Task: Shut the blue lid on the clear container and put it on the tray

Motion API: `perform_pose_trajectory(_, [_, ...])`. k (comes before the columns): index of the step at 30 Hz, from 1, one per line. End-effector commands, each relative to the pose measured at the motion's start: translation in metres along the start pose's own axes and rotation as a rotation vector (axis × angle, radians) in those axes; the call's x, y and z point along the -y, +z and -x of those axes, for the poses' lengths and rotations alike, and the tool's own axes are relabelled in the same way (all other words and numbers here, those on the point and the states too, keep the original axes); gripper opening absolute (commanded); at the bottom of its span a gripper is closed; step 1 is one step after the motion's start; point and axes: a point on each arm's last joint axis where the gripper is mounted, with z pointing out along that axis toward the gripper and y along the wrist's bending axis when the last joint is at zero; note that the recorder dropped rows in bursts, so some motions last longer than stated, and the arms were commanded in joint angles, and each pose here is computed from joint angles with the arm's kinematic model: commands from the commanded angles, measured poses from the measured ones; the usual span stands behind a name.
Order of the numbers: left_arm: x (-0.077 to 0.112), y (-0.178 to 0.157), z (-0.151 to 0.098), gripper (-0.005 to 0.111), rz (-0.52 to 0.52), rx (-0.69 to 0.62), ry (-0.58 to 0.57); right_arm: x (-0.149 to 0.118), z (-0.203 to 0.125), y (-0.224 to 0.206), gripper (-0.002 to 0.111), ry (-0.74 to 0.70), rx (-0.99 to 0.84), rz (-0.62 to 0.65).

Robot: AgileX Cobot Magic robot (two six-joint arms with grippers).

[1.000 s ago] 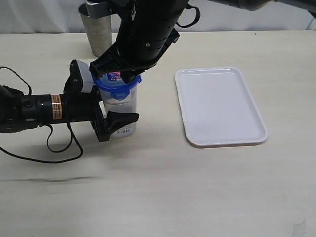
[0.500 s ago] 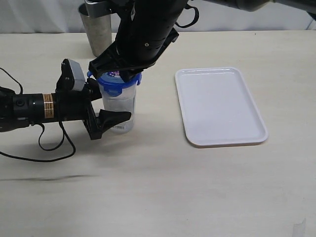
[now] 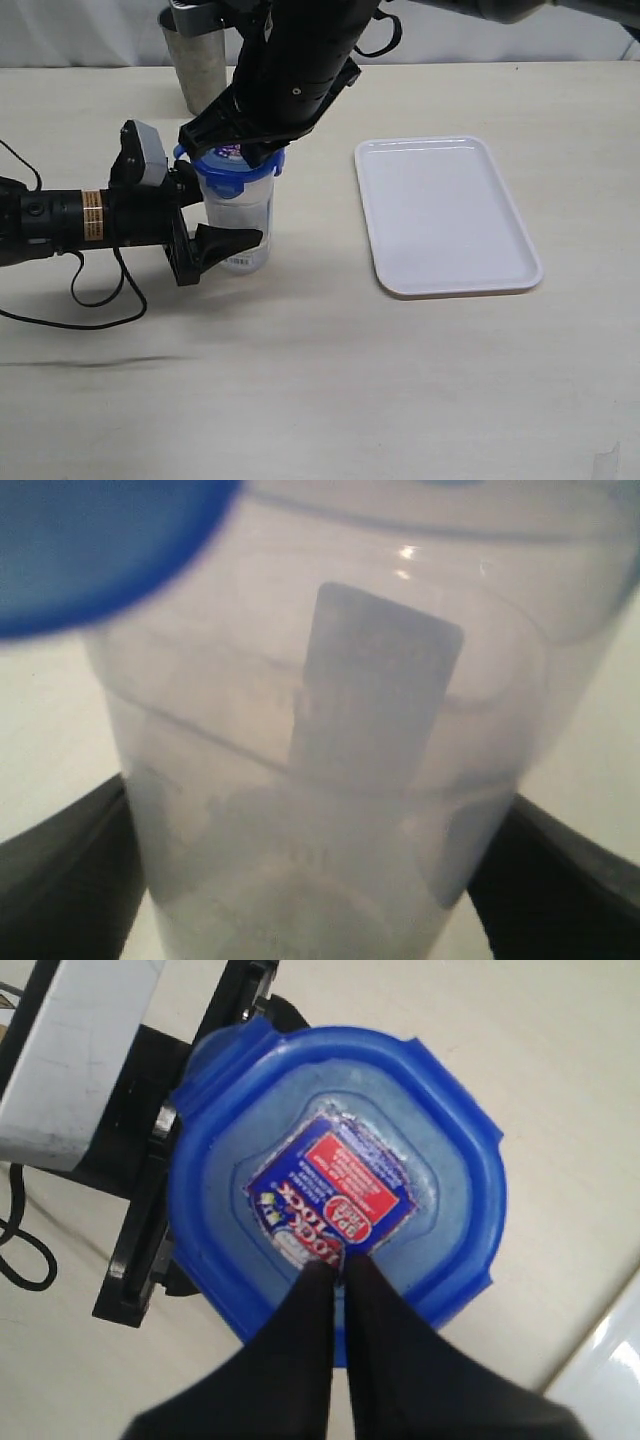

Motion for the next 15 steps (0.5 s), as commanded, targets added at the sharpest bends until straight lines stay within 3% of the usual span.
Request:
perform_pose_trajectory(1, [0.001, -0.001, 0.007, 0.0, -0.022, 0.041, 0.017, -0.001, 0.001, -0.009, 0.005, -0.034, 0.021, -0.007])
perform_pose_trajectory(7, [0.002, -0.001, 0.01, 0.0, -0.022, 0.074, 0.128, -0.004, 0.002, -0.042, 0.005, -0.101, 0.108, 0.005])
perform_pose_trajectory(11, [0.004, -0.001, 0.012, 0.0, -0.041, 0.1, 0.203, -0.009, -0.002, -0.065, 0.006, -0.352, 0.134, 0.032])
perform_pose_trajectory(15, [0.003, 0.001, 0.014, 0.0, -0.009, 0.11, 0.258, -0.009, -0.003, -0.075, 0.019, -0.217, 0.152, 0.038])
